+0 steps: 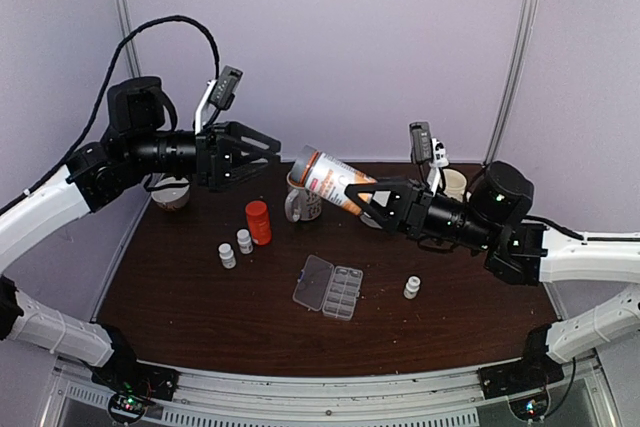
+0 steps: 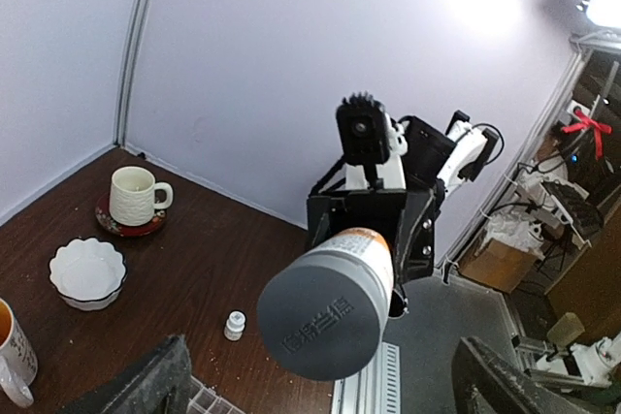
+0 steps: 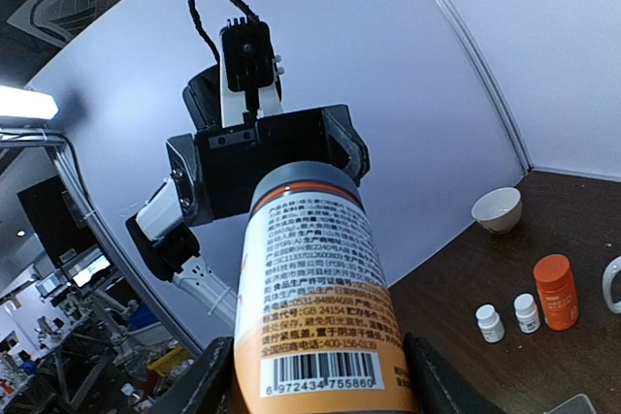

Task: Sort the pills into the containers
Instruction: Pass from the left arm to the right

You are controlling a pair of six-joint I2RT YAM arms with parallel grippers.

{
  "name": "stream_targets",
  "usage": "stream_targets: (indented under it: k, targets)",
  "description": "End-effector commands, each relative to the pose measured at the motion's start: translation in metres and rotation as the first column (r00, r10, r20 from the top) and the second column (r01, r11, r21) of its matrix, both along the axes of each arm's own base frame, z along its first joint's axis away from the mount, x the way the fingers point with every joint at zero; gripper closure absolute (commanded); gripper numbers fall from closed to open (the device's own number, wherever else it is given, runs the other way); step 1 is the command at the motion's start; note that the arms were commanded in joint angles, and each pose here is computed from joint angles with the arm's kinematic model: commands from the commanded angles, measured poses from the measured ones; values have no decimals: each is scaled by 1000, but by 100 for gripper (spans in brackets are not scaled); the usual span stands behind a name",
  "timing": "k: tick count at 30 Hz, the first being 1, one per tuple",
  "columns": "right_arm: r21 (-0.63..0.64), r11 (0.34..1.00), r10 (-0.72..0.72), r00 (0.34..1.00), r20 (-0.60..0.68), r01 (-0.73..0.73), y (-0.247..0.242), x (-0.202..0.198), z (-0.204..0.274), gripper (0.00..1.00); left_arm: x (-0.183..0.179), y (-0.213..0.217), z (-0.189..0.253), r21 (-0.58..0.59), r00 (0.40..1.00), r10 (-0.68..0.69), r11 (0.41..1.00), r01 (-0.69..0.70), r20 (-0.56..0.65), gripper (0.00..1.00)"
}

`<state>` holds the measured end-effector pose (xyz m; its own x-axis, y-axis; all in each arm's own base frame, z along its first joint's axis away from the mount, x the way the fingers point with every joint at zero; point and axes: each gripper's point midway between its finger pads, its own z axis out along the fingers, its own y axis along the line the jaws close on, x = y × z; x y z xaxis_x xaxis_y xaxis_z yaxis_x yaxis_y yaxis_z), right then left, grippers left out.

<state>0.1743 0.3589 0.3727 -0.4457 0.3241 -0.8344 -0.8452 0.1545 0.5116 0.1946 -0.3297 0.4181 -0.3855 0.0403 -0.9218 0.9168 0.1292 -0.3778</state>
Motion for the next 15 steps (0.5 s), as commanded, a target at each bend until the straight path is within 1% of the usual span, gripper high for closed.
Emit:
stream_targets:
  k: [1, 3, 5, 6, 8, 10, 14, 15]
  targets:
    - [109, 973, 209, 976, -56, -202, 8, -23, 25, 73, -21, 3, 16, -78, 951, -95, 989, 123, 294, 2]
    - [100, 968, 240, 968, -77, -232, 14, -24, 26, 73, -23, 7, 15, -63, 919, -82, 991, 116, 387, 2]
    - [81, 964, 260, 961, -100, -252, 21, -23, 22, 73, -28, 10, 11, -45, 872, -90, 991, 127, 482, 2]
    - [71, 962, 269, 957, -111, -262, 24, -23, 19, 73, -32, 12, 9, -29, 829, -98, 990, 136, 551, 3]
    - [70, 956, 292, 948, -125, -285, 28, -24, 17, 74, -38, 16, 6, -13, 782, -106, 989, 144, 615, 2]
    - [76, 950, 309, 942, -130, -301, 30, -26, 17, 74, -44, 18, 1, 21, 730, -136, 986, 164, 670, 3]
    - [82, 945, 327, 935, -138, -318, 33, -27, 17, 74, -61, 19, -9, 81, 670, -224, 968, 239, 708, 2]
    - [83, 943, 332, 933, -141, -323, 34, -27, 16, 74, -63, 19, -11, 89, 664, -235, 965, 247, 709, 2]
